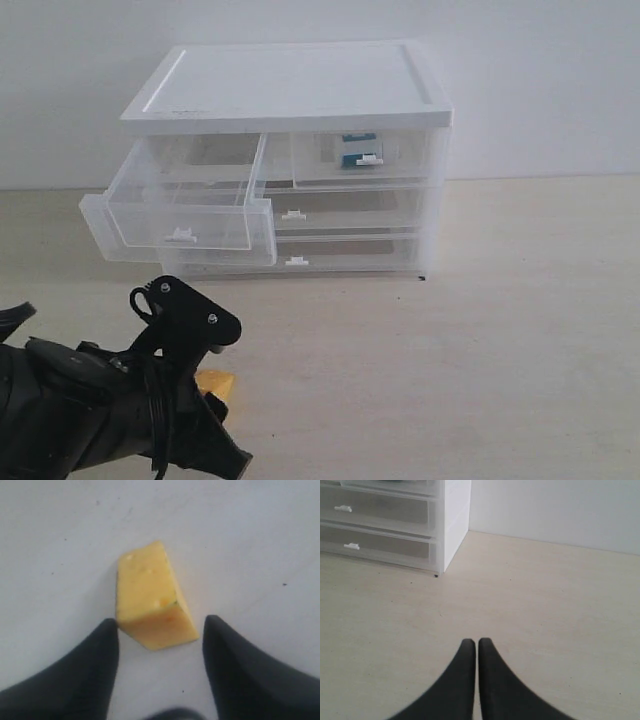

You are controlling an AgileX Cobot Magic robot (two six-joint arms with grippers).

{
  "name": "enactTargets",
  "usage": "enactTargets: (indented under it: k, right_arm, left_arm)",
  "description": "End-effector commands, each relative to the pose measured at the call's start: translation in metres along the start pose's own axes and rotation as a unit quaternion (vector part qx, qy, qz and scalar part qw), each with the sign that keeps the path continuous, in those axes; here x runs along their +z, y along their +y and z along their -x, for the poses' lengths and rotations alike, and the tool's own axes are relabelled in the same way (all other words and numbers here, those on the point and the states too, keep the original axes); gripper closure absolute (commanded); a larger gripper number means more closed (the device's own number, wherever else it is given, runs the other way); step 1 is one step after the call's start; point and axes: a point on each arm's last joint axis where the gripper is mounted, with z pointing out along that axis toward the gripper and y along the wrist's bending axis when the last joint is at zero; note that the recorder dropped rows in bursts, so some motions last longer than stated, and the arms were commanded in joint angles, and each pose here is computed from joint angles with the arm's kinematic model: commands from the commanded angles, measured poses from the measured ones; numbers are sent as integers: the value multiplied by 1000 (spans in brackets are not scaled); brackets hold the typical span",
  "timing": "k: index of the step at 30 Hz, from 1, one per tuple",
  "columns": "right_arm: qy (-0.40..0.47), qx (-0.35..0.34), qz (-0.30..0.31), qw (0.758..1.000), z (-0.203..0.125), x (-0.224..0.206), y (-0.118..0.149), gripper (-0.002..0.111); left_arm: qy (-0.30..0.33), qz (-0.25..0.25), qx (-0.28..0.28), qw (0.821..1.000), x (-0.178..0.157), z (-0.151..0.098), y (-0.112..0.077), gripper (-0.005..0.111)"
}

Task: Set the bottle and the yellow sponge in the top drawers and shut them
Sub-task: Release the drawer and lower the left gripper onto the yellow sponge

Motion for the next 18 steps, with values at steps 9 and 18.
enactTargets:
  k: [9,18]
  right_arm:
    - [-6,1,-3,1000,1,0,0,108]
    - [-6,1,-3,1000,1,0,0,108]
  left_arm:
    - [9,-8,-10,1000,4,-3,-4,103]
    - [-20,-10,-18,1000,-10,6,1,103]
